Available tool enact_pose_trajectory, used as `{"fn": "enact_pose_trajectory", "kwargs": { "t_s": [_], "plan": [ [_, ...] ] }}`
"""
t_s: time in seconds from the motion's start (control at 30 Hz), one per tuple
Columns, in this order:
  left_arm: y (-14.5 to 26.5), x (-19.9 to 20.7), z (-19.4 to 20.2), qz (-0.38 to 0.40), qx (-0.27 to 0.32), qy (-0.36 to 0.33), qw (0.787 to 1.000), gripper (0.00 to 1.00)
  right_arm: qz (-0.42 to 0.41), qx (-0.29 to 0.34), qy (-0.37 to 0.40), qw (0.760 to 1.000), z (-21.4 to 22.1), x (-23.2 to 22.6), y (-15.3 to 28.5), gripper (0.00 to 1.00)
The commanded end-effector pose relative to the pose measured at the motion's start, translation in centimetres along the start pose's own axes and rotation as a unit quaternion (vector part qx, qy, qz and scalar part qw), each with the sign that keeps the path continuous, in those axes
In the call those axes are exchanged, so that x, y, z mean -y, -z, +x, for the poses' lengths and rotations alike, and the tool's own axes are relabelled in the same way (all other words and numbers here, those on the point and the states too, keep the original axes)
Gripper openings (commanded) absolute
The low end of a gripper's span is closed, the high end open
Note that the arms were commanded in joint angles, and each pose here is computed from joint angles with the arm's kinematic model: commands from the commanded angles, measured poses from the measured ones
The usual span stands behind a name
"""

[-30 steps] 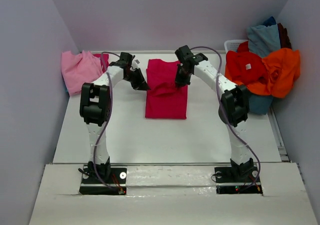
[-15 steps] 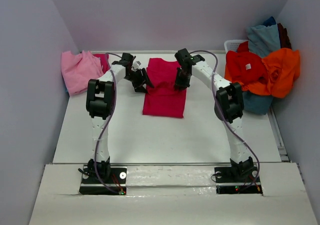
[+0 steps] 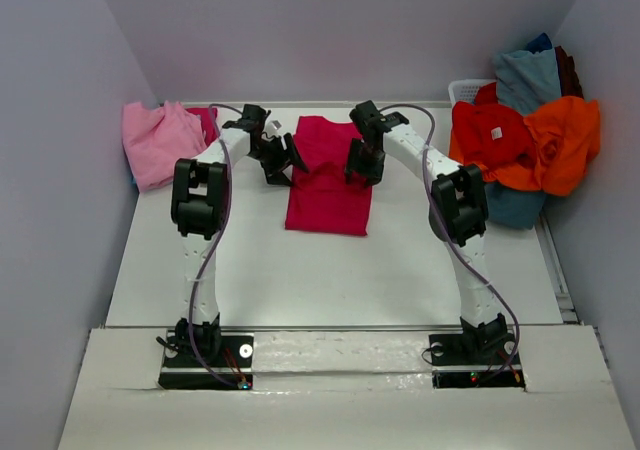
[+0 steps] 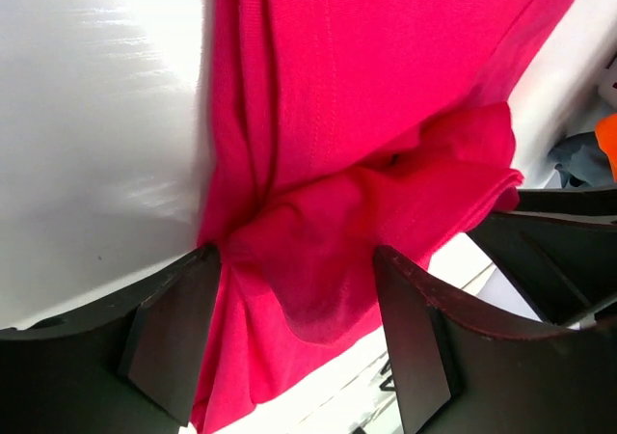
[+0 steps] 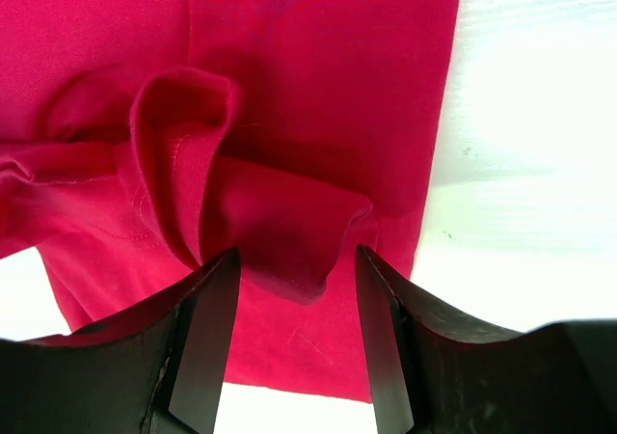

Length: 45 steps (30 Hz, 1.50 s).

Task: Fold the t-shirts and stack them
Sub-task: Fold the tshirt

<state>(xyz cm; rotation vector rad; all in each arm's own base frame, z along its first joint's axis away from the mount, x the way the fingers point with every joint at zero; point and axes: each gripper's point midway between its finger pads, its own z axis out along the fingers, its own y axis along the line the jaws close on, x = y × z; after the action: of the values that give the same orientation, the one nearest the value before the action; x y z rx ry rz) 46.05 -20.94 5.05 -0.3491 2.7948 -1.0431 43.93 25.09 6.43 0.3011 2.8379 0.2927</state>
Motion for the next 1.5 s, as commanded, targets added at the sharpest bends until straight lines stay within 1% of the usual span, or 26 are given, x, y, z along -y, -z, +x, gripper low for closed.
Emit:
{"fn": "enact_pose_trajectory", "kwargs": {
  "t_s": [0.0,0.03,0.13,0.3,0.37,0.5,0.6,0.67,0.87,0.9,0.97,1.1,1.27,1.47],
  "plan": [
    [4.7,4.2,-0.5,0.026,0.042,-0.04,0.998,0.75,-0.017,0.039,0.008,0.999,-1.5,-0.6,3.8,0.57],
    [5.1,4.4,-0.6,0.024,0.047,-0.043,0.998,0.75,-0.007,0.053,0.007,0.999,-2.1,-0.3,4.0,0.57],
    [6.9,5.5,-0.6,0.023,0.063,-0.054,0.996,0.75,0.009,0.064,0.009,0.998,-2.8,0.0,4.2,0.57],
    [8.6,6.4,-0.2,0.025,0.08,-0.064,0.994,0.75,-0.008,0.093,0.004,0.996,-4.5,-1.3,5.9,0.57],
    [9.0,6.4,0.4,0.025,0.079,-0.065,0.994,0.75,-0.01,0.106,-0.001,0.994,-5.4,-1.1,6.4,0.57],
    [9.0,6.3,2.1,0.027,0.066,-0.071,0.995,0.75,-0.011,0.105,-0.006,0.994,-6.2,-0.7,5.6,0.57],
    [8.5,5.9,3.8,0.023,0.05,-0.074,0.996,0.75,-0.016,0.098,-0.008,0.995,-6.7,-0.7,4.8,0.57],
    [8.1,5.6,4.9,0.022,0.041,-0.072,0.996,0.75,-0.02,0.091,-0.01,0.996,-6.9,-0.6,3.4,0.57],
    [7.6,5.8,6.9,0.022,0.025,-0.081,0.996,0.75,-0.067,0.081,-0.01,0.994,-7.7,-2.3,1.3,0.55],
    [7.3,6.1,7.4,0.022,0.019,-0.086,0.996,0.75,-0.066,0.074,-0.015,0.995,-7.8,-1.9,0.4,0.54],
    [7.2,6.0,7.9,0.014,0.015,-0.093,0.995,0.75,-0.08,0.062,-0.015,0.995,-7.6,-2.6,-0.2,0.53],
    [6.4,5.8,9.0,0.011,0.0,-0.097,0.995,0.74,-0.098,0.058,-0.022,0.993,-7.8,-2.9,-0.4,0.53],
    [5.2,5.9,10.4,0.005,-0.021,-0.108,0.994,0.74,-0.119,0.039,-0.026,0.992,-7.1,-3.5,-1.2,0.52],
    [3.0,5.5,12.7,-0.011,-0.056,-0.12,0.991,0.74,-0.136,0.03,-0.023,0.99,-6.9,-4.1,-0.6,0.52]
  ]
}}
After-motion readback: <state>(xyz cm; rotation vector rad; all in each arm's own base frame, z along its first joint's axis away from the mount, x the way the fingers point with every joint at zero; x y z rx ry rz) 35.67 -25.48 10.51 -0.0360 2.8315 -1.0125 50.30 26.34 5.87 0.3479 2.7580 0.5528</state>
